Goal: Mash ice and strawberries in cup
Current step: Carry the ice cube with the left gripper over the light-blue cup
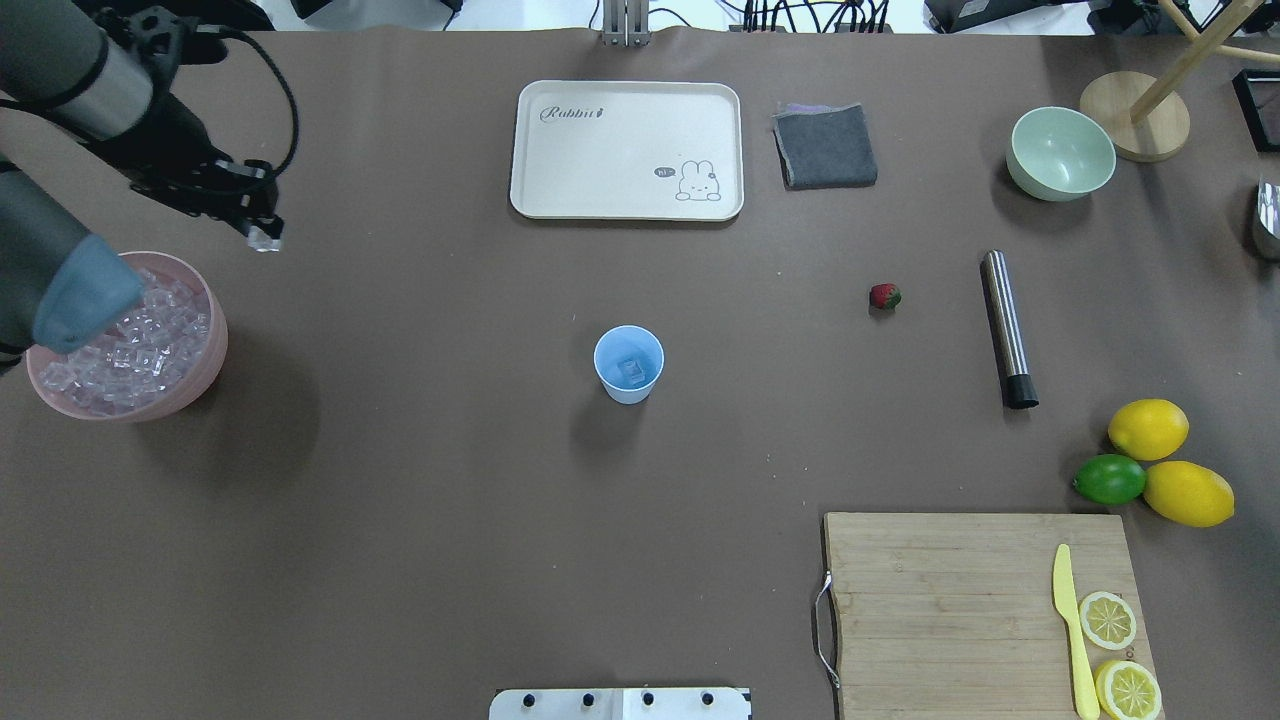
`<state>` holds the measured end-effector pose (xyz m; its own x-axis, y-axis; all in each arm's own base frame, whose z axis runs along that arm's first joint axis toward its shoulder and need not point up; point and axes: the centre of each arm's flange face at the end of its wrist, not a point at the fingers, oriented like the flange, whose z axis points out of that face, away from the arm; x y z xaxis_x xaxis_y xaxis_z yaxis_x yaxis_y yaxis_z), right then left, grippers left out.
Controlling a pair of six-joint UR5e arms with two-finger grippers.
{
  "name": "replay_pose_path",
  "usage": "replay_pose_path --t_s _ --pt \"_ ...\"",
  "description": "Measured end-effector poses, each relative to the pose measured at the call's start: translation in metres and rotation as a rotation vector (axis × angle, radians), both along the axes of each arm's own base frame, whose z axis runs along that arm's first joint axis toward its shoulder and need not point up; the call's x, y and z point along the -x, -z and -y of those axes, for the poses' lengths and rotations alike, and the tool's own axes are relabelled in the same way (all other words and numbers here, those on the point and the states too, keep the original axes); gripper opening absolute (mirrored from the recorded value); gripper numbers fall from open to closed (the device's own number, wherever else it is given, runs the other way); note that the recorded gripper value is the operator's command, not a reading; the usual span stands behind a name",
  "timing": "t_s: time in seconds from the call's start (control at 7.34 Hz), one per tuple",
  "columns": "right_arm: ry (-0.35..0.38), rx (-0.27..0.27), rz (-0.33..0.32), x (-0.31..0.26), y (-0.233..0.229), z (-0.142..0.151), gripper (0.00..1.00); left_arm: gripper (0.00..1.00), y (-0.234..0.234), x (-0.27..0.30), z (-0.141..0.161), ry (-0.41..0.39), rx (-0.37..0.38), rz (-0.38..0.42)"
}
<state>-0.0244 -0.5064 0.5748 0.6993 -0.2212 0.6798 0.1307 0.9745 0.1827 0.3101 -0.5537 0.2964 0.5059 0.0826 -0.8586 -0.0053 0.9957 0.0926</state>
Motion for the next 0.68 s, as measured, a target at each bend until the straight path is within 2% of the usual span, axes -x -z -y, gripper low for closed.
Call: replay_pose_path --t_s 0.27,0.68 --pt "0.000 -0.001 0.000 0.000 0.000 0.000 1.00 0.00 0.038 -0.075 -0.023 0.058 -0.004 -0.084" --pt "0.000 -0.001 -0.004 0.000 -0.001 0.000 1.00 0.00 0.092 -0.169 -0.077 0.138 -0.012 -0.162"
